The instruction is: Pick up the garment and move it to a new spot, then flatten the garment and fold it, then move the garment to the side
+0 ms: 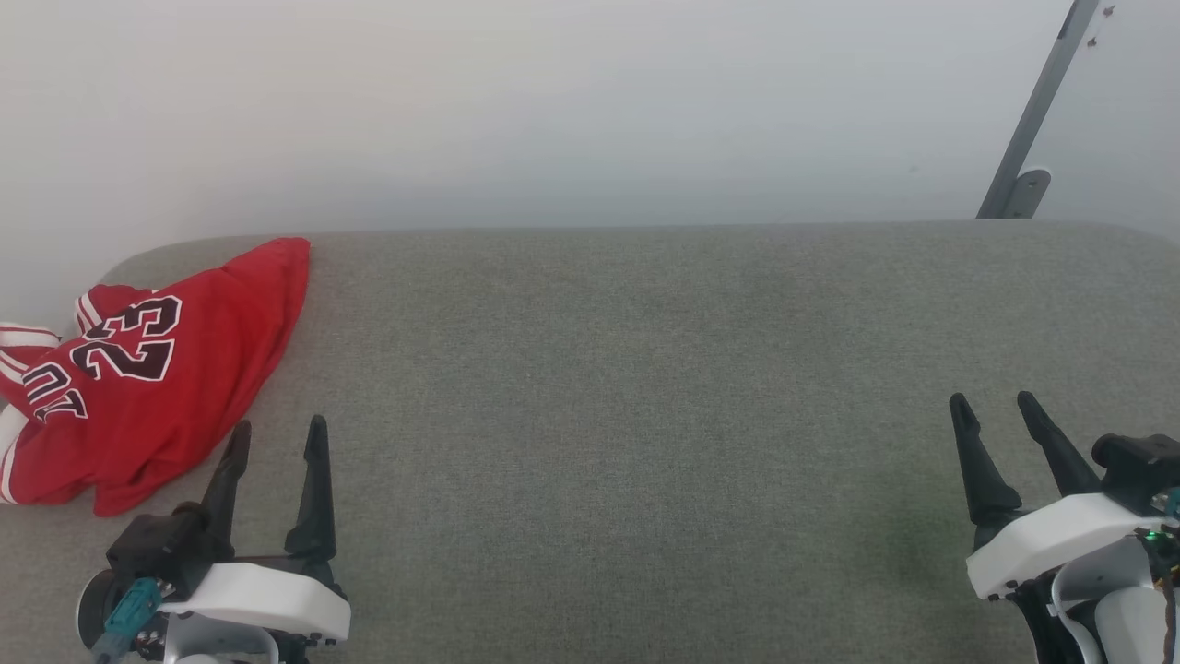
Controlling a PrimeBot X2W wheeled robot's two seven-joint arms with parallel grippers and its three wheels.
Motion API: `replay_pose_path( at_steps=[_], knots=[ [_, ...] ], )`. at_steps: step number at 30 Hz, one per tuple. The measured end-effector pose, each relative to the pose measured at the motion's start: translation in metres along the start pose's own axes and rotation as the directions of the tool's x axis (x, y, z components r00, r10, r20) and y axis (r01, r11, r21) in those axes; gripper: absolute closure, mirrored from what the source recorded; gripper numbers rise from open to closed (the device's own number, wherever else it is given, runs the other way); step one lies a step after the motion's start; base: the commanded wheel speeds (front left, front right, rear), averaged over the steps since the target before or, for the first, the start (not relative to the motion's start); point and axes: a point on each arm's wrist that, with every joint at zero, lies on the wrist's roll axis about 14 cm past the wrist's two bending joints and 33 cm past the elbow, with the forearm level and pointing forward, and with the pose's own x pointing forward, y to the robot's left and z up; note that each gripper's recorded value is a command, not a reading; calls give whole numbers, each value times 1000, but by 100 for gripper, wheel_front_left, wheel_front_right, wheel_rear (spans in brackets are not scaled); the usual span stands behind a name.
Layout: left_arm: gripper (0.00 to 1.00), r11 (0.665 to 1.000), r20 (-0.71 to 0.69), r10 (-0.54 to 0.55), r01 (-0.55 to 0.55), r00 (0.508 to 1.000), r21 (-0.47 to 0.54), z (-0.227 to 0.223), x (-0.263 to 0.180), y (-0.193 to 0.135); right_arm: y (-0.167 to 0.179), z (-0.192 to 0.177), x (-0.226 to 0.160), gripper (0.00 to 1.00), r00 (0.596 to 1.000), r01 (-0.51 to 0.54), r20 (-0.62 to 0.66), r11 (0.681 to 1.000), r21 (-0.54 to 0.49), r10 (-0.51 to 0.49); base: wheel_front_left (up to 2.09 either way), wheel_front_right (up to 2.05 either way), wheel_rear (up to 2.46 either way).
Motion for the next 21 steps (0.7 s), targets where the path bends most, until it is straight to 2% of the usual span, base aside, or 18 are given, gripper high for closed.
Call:
replay_pose_path(
  at_steps=[21],
  knots=[
    [0, 1000, -14, 18, -18, 1000, -9, -4, -6, 8, 6, 1, 3, 0, 1000, -13, 11, 1000, -6, 14, 0, 0, 0]
  ],
)
